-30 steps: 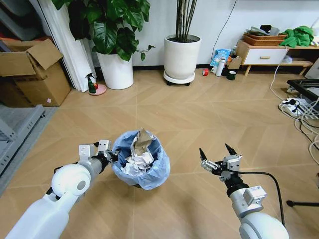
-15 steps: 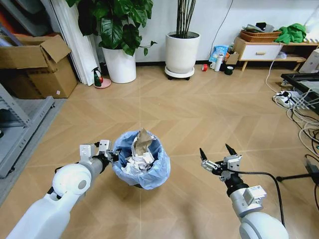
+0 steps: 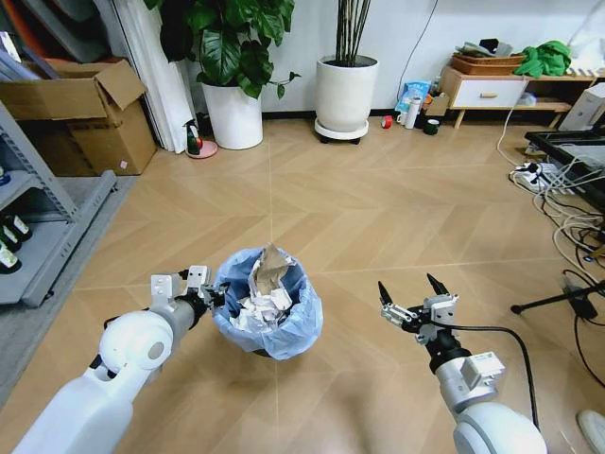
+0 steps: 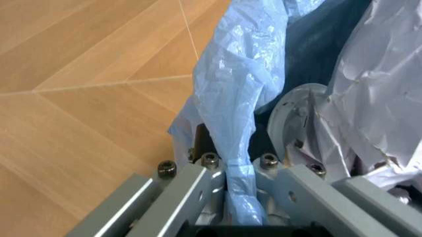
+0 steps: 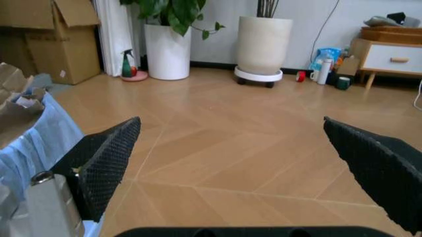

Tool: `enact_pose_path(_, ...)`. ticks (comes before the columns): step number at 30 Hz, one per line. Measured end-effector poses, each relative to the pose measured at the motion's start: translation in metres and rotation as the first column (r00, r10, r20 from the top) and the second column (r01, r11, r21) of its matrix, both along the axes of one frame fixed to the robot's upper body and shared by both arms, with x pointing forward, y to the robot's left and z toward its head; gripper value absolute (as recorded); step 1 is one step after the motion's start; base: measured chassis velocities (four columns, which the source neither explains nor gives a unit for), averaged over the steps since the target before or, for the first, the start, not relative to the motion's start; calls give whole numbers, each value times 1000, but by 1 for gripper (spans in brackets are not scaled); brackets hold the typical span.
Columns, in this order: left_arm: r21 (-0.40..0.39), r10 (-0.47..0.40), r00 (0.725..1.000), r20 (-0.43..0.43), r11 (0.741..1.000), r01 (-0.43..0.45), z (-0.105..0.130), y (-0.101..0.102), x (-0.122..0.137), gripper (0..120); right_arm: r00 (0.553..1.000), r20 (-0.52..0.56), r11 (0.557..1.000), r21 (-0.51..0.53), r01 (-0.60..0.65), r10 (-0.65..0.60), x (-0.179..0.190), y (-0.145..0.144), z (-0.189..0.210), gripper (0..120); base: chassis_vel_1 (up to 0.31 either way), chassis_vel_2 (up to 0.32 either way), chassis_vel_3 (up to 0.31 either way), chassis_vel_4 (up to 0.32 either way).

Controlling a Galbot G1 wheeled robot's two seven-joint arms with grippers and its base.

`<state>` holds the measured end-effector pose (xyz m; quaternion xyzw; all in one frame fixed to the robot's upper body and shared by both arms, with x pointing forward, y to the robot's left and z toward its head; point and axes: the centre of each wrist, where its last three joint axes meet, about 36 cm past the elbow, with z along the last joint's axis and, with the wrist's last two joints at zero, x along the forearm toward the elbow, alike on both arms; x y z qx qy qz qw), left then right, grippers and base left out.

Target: Pick up the trash bin and place the garbage on the floor into it.

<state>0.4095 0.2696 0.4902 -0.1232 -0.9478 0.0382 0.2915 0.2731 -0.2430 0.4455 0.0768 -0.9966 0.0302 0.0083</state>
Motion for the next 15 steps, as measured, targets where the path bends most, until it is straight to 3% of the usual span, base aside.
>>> enact_pose_path(15, 7, 5, 1000, 1, 1000, -5, 1, 6, -7, 0, 1000, -17, 1000, 6, -4, 4, -1, 1, 0, 100, -14, 12, 15, -10)
